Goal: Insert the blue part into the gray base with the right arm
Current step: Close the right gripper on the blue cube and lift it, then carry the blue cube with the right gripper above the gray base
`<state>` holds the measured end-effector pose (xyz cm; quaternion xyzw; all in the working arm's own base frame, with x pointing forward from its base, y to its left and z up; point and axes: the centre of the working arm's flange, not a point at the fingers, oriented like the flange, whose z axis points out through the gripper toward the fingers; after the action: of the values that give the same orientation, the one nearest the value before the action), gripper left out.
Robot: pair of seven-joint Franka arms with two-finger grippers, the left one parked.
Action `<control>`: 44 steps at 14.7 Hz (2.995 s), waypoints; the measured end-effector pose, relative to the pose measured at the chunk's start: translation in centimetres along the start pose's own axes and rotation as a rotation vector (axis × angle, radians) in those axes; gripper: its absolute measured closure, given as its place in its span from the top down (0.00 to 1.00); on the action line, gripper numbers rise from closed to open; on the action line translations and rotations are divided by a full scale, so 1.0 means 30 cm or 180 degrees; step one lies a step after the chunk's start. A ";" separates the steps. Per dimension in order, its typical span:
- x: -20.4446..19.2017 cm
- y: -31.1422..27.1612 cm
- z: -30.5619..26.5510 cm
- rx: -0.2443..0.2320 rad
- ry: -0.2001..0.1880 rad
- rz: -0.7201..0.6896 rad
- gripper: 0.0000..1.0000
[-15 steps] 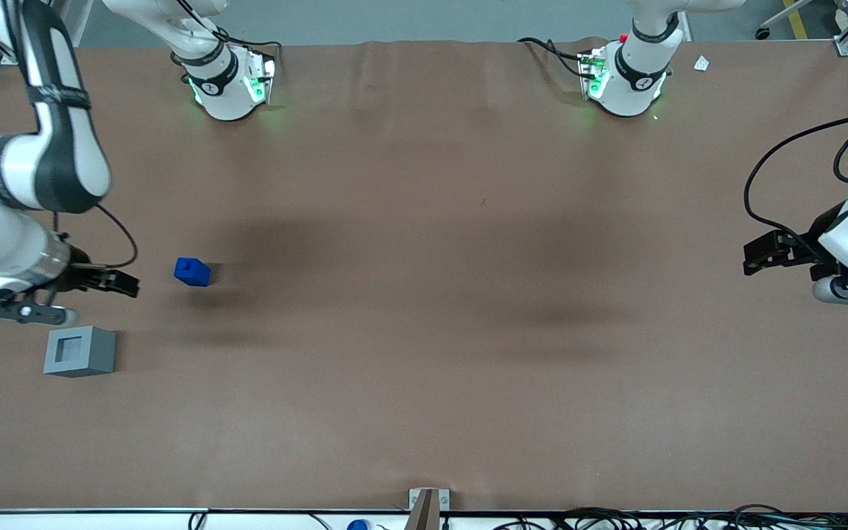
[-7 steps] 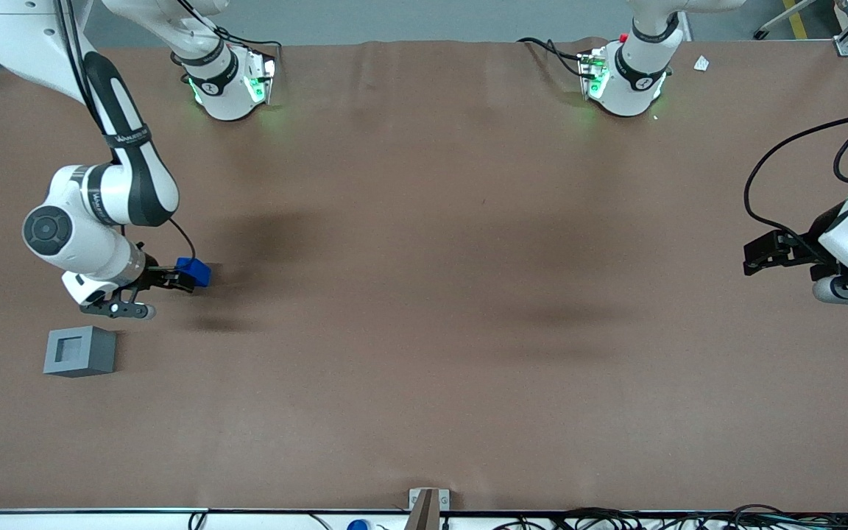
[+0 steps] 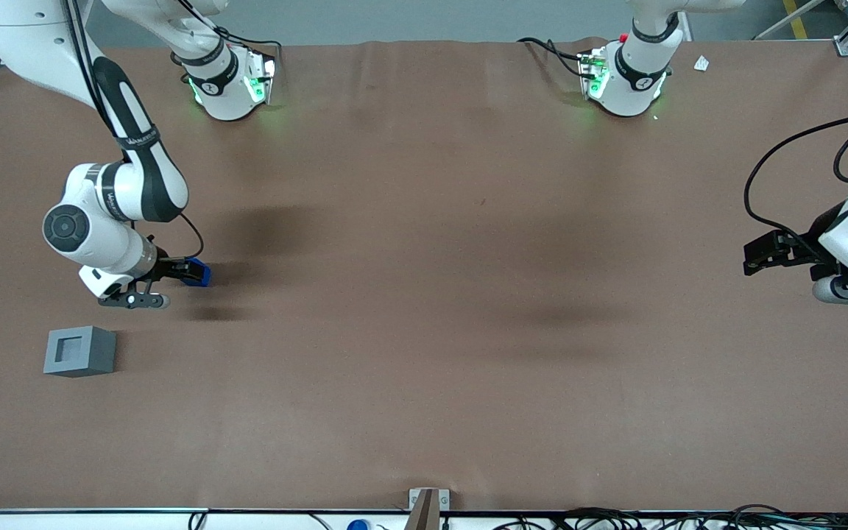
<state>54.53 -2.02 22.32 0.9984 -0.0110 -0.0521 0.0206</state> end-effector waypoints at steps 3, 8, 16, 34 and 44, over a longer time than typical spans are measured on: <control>-0.002 0.000 0.016 0.0025 -0.0028 0.0021 0.96; -0.009 -0.011 0.036 0.0064 -0.0072 0.0033 0.86; -0.023 -0.032 0.051 0.0072 -0.0127 -0.0004 0.56; 0.260 0.308 -0.440 0.0334 -0.0010 -0.0089 0.51; 0.519 0.495 -0.351 0.0228 0.0033 -0.0540 0.51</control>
<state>70.82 -16.81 31.80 0.9961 0.0718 -0.0481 -0.0195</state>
